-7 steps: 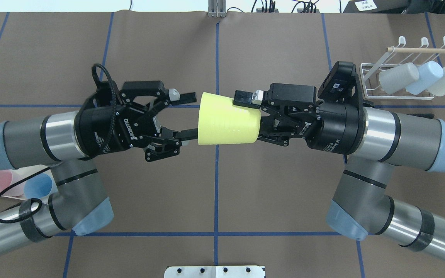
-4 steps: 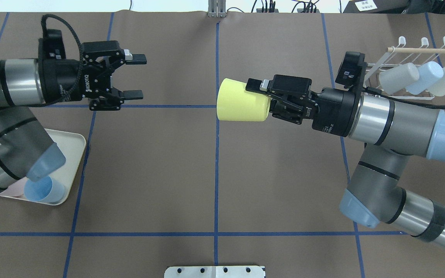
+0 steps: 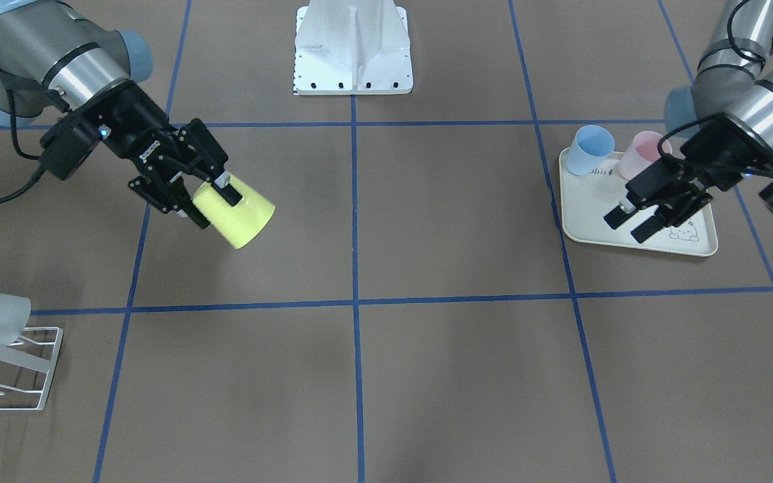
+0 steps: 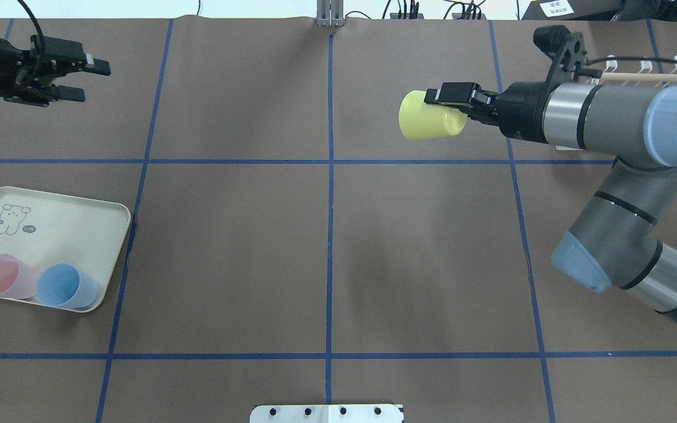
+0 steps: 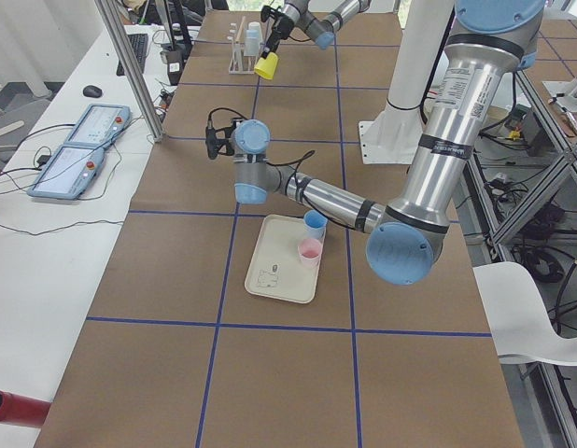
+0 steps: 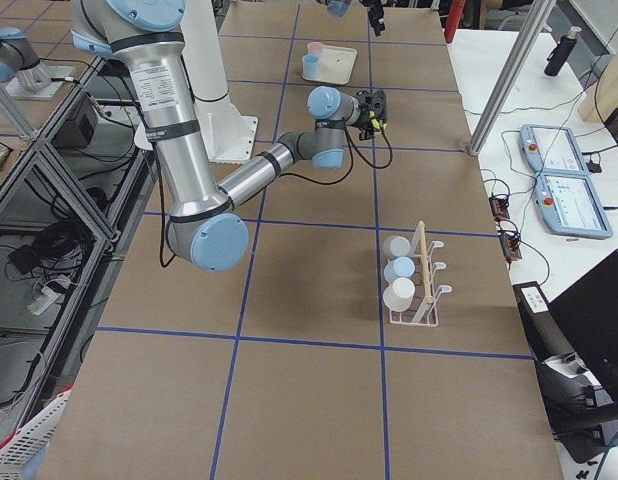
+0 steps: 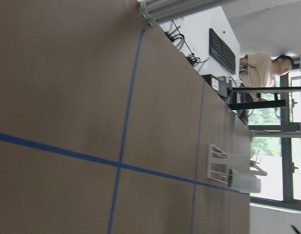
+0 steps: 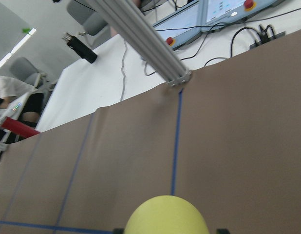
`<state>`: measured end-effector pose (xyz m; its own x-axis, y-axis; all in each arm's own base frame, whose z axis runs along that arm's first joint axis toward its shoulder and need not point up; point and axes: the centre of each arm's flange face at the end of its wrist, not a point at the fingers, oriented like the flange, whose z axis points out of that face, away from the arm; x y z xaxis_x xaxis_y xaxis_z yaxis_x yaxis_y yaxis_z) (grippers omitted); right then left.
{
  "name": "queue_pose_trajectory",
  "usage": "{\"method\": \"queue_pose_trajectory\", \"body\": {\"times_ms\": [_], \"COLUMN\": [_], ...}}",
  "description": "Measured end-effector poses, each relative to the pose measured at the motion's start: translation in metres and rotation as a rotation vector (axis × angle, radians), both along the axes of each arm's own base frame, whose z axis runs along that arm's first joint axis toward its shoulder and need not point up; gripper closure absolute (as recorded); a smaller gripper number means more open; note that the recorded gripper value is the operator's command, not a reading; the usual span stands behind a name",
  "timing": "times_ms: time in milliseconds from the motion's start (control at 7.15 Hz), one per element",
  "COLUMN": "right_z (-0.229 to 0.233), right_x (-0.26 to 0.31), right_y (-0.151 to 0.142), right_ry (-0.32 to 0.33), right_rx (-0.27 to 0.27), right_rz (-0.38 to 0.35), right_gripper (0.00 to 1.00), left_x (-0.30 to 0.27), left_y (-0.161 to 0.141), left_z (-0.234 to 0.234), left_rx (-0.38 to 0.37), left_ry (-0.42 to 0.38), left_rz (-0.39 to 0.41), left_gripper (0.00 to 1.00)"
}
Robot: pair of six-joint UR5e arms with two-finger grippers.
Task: Transfer IKEA cup to right arm and place on rack
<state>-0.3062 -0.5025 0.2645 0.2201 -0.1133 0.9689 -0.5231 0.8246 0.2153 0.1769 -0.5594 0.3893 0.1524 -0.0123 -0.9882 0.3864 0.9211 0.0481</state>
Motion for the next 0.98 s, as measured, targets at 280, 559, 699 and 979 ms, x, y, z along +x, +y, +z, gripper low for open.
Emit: {"method": "queue_pose_trajectory", "body": {"times_ms": [280,559,699,979], "right_z": [0.001,0.051,0.08,0.12], "right_x": [0.062,0.131,0.165,0.207], "right_y": [-0.079,-0.156,-0.191,-0.237], "right_ry": [0.336,0.519,0.556,0.582], "right_rx": [-0.017,-0.045,-0.056,-0.076], "right_rz": [-0.054,-0.167,-0.211,-0.281], "right_gripper": [0.81,0.81,0.82,0.83], "left_x": [-0.03,-0.043,-0.049,-0.057], "left_y": [-0.004,0.008,0.02,0.036], "left_z": [0.05,0.093,0.117,0.142], "left_rx": [0.034,-0.001,0.005,0.017], "left_ry": [-0.175,-0.273,-0.316,-0.359], "left_rz": [0.005,0.036,0.059,0.079], "left_gripper": [0.0,0.0,0.0,0.0]}}
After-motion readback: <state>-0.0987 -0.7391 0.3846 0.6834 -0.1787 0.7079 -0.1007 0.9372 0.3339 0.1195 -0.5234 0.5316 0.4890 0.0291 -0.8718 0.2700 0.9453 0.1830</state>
